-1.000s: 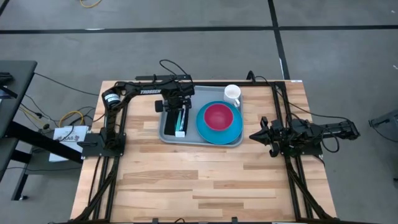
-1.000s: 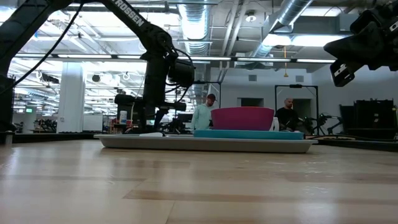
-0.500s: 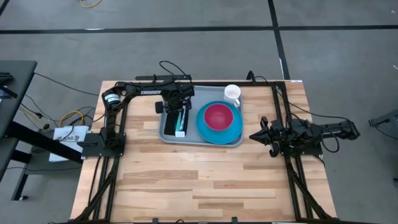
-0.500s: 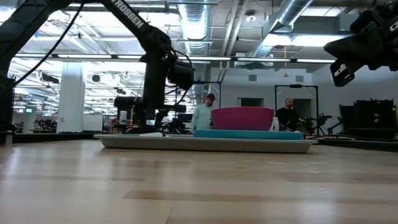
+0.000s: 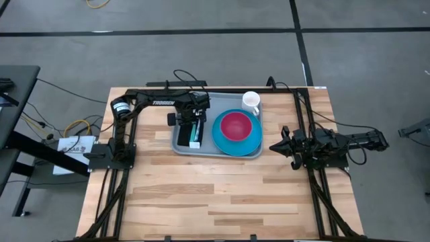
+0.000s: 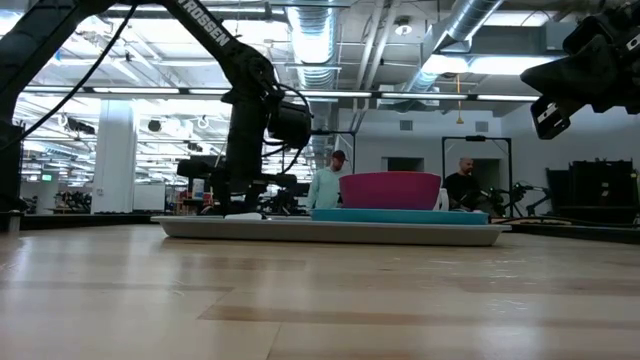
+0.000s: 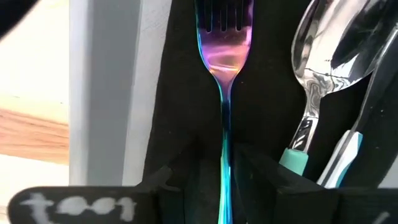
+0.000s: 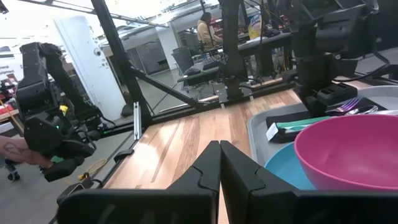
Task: Set up tray
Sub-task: Adjust the blue fork on top of the black napkin
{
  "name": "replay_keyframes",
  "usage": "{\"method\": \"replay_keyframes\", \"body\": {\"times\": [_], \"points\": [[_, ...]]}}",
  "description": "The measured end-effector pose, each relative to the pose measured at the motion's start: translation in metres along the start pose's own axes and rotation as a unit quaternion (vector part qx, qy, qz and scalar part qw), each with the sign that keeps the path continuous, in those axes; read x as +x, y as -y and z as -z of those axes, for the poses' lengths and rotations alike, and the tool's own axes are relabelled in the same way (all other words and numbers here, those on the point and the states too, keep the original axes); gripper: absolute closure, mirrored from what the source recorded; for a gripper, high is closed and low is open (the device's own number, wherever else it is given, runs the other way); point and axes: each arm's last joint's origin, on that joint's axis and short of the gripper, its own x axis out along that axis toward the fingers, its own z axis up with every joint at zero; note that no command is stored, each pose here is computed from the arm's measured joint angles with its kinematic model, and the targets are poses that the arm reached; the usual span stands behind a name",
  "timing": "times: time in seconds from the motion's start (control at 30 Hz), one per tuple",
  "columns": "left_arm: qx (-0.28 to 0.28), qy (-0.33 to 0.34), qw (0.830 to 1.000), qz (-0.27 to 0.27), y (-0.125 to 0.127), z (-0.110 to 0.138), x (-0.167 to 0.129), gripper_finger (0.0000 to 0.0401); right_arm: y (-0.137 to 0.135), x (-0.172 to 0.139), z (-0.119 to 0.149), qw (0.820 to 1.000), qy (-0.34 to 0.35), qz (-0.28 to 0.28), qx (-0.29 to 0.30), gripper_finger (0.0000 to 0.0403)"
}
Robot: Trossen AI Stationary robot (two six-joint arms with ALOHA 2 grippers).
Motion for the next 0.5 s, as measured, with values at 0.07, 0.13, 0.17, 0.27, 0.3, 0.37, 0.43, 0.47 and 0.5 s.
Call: {"method": "replay_keyframes", "body": {"times": [0.07,0.13,0.17,0.27,0.3,0.37,0.43,0.47,0.5], "points": [[0.0,0.0,1.0,0.001,0.0002,-0.0001,0.0,0.0318,0.0,0.0,-0.0001,1.0,0.0,0.0,0.0,0.0403],[0.0,0.001,1.0,0.002,0.0004,-0.0002,-0.0002,0.0318,0.0,0.0,-0.0001,1.0,0.0,0.0,0.0,0.0403],[0.0,0.001,1.0,0.003,0.0007,-0.0003,-0.0004,0.0318,0.0,0.0,0.0,1.0,0.0,0.0,0.0,0.0403],[0.0,0.002,1.0,0.005,0.0011,-0.0004,-0.0005,0.0318,0.0,0.0,-0.0001,1.0,0.0,0.0,0.0,0.0403],[0.0,0.002,1.0,0.005,0.0011,-0.0004,-0.0005,0.0318,0.0,0.0,-0.0001,1.0,0.0,0.0,0.0,0.0403],[0.003,0.001,1.0,0.005,0.0011,-0.0004,-0.0005,0.0318,0.0,0.0,-0.0001,1.0,0.0,0.0,0.0,0.0403],[0.003,0.003,1.0,0.004,0.0011,-0.0005,-0.0006,0.0318,0.0,0.0,0.0,1.0,0.0,0.0,0.0,0.0403],[0.003,0.005,1.0,0.003,0.0011,-0.0006,-0.0006,0.0318,0.0,0.0,0.0,1.0,0.0,0.0,0.0,0.0403],[0.003,0.006,1.0,0.003,0.001,-0.0007,-0.0007,0.0318,0.0,0.0,-0.0001,1.0,0.0,0.0,0.0,0.0403]]}}
